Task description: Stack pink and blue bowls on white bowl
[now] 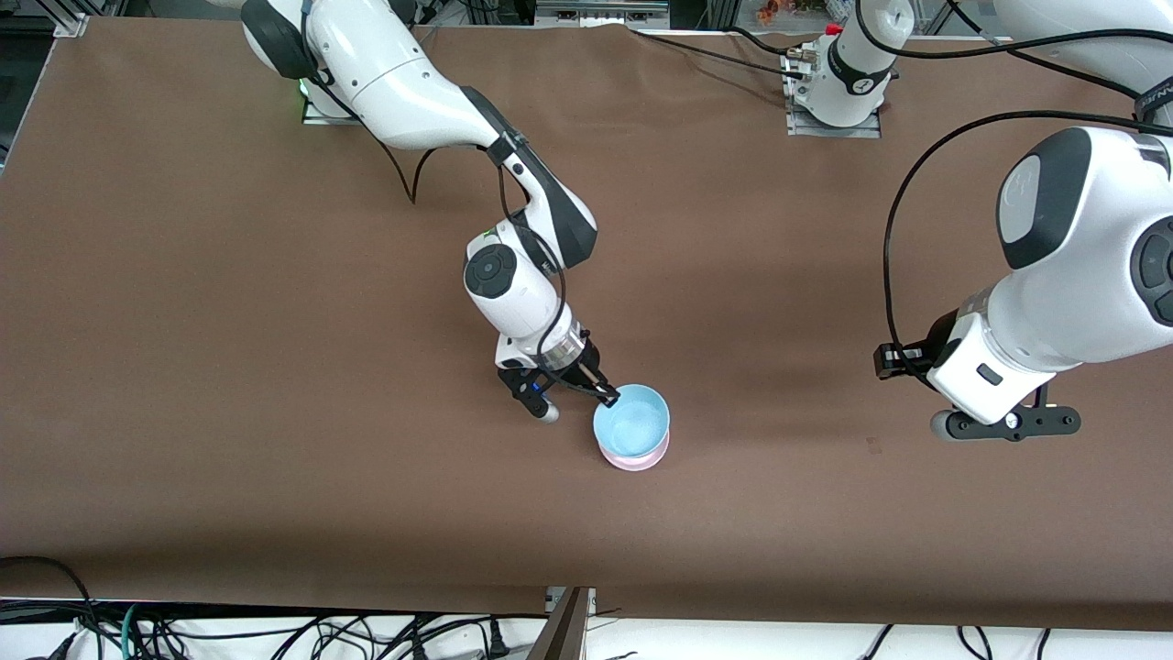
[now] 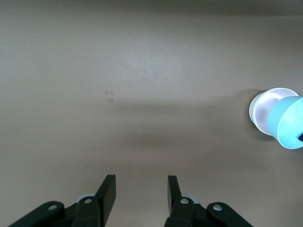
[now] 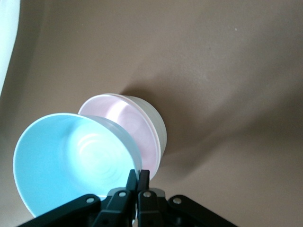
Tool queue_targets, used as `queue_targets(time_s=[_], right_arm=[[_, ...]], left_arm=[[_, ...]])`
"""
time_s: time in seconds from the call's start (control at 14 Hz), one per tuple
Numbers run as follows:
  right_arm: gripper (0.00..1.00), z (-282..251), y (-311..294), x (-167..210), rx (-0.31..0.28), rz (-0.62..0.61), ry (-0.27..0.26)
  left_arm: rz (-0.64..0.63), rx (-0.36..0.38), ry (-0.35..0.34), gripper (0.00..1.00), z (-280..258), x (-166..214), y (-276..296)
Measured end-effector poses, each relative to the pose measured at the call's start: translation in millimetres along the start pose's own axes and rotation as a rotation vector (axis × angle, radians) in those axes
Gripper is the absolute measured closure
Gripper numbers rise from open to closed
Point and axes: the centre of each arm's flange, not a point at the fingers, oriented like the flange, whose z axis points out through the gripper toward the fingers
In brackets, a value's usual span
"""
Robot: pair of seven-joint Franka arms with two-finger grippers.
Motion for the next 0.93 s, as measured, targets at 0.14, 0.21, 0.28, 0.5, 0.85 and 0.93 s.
queue_targets(time_s=[0.14, 0.21, 0.28, 0.5, 0.85, 0.93], right_arm=[[0.98, 4.9, 2.7, -2.6, -0.007, 0.004, -0.002], [0.98, 7.0, 4.1, -3.1, -0.010, 0.002, -0.002], [0.98, 9.2, 5.6, -3.0, -0.013, 0.001, -0.001], [0.98, 14.3, 9.5, 0.7, -0.021, 0.001, 0.007], [0.98, 12.4, 9.2, 8.9, -0.018, 0.001, 0.024], [0.98, 12.6, 9.2, 8.9, -0.016, 0.001, 0.024]], left_arm=[[-0.003, 0.001, -0.005, 0.45, 1.8, 0.3, -2.4], [-0.004, 0.001, -0.006, 0.43, 2.3, 0.5, -3.6], [-0.006, 0.001, -0.006, 0.43, 1.9, 0.3, -4.8], [-0.010, -0.002, -0.001, 0.42, -0.3, -2.9, -9.1], [-0.018, -0.016, 0.028, 0.41, 4.9, -15.7, -17.0], [-0.018, -0.017, 0.030, 0.40, 4.5, -17.5, -17.7]])
